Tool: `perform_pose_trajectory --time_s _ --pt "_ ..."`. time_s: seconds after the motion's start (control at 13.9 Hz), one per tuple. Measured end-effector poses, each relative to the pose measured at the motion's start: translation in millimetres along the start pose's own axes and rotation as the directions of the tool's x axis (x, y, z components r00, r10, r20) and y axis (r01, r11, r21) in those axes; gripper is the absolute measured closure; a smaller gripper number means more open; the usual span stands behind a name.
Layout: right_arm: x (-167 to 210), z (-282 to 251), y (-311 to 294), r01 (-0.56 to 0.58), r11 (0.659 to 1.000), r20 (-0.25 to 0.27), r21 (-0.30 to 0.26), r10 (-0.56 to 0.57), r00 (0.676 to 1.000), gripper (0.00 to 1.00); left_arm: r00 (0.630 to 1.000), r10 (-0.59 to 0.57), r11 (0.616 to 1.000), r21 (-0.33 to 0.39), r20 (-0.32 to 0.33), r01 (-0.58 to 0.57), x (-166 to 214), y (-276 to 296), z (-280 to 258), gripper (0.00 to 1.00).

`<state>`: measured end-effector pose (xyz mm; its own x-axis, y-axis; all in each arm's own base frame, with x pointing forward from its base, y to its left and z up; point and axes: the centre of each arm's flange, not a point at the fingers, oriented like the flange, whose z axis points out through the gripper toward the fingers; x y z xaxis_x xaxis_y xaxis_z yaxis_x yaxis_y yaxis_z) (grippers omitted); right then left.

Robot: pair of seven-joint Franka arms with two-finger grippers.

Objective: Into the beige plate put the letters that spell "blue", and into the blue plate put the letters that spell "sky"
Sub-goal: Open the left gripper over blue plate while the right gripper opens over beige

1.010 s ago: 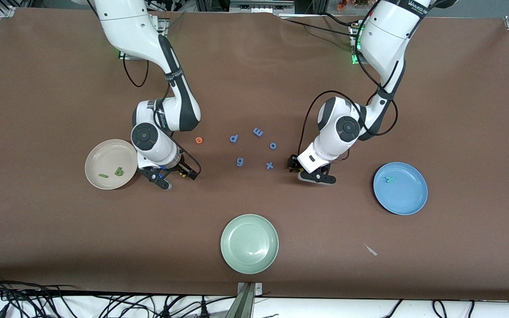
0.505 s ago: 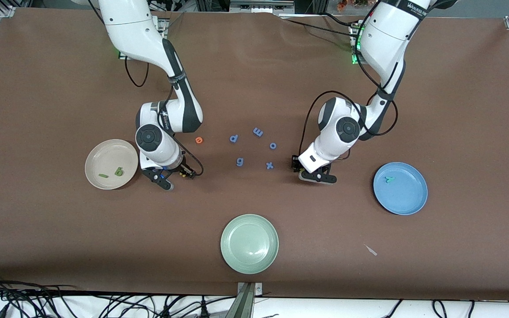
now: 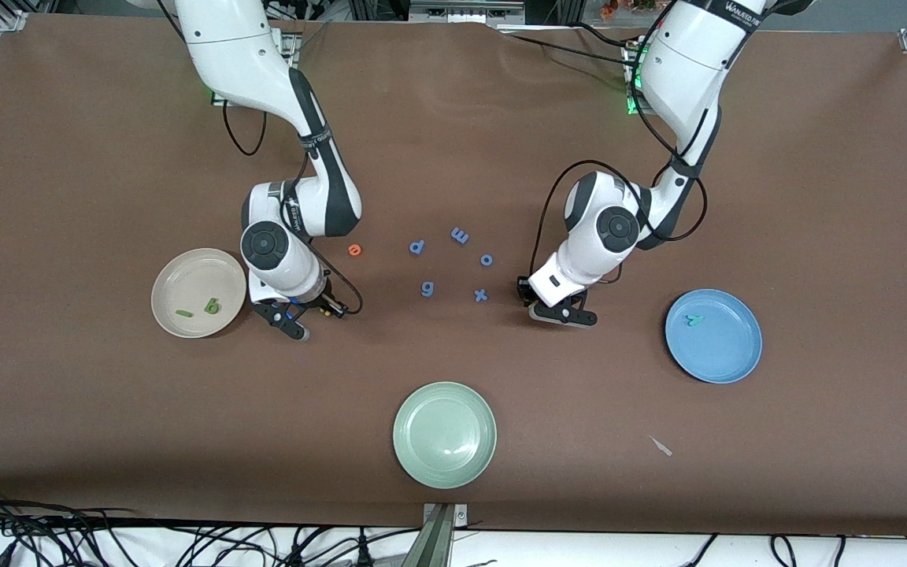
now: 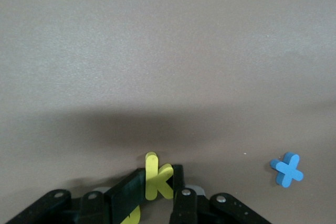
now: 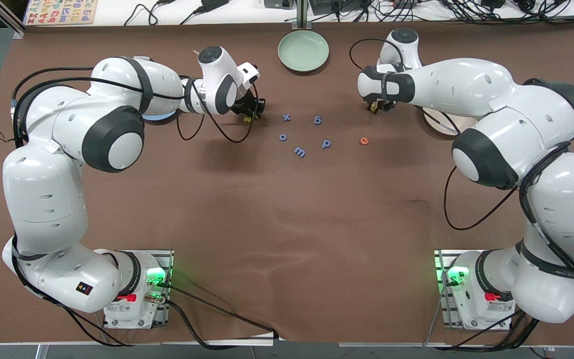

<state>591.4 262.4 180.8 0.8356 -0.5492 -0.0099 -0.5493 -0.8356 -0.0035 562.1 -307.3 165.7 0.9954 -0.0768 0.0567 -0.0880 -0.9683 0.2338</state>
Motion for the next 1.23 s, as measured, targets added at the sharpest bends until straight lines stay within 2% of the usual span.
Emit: perform_pose_trajectory --time_s 0.14,0.29,0.5,0.65,0.94,1.15,1.23 --pt "-1.1 -5.6 -4.4 0.024 1.000 0.032 -0.019 -0.023 0.999 0.75 1.000 -0.018 1.000 0.007 0.007 0.018 5.8 -10.9 -9.1 0.72" --pt "8.0 -20.3 1.6 0.102 0.994 0.082 -0.049 -0.098 0.992 0.75 0.999 -0.051 0.999 0.009 0.019 0.051 23.5 -41.1 -44.1 0.72" --pt "41.1 -44.5 44.3 0.227 0.972 0.114 -0.056 -0.219 0.969 0.75 0.999 -0.018 1.000 0.025 0.047 0.017 49.0 -126.8 -128.6 0.72" --pt "63.5 -54.5 85.1 0.309 0.950 0.127 -0.051 -0.300 0.945 0.75 0.997 0.044 0.998 0.042 0.065 -0.046 50.3 -188.1 -158.9 0.72" --pt "99.3 -57.1 156.8 0.439 0.897 0.151 -0.055 -0.427 0.892 0.75 0.985 0.107 0.983 0.132 0.139 -0.125 33.9 -274.2 -149.4 0.72" --pt "117.9 -51.5 183.1 0.490 0.869 0.150 -0.071 -0.477 0.866 0.75 0.983 0.082 0.980 0.167 0.161 -0.109 27.3 -307.5 -129.7 0.72" --pt "120.8 -48.1 187.2 0.493 0.867 0.152 -0.077 -0.478 0.865 0.69 0.985 0.082 0.979 0.175 0.154 -0.109 27.2 -314.6 -124.2 0.67"
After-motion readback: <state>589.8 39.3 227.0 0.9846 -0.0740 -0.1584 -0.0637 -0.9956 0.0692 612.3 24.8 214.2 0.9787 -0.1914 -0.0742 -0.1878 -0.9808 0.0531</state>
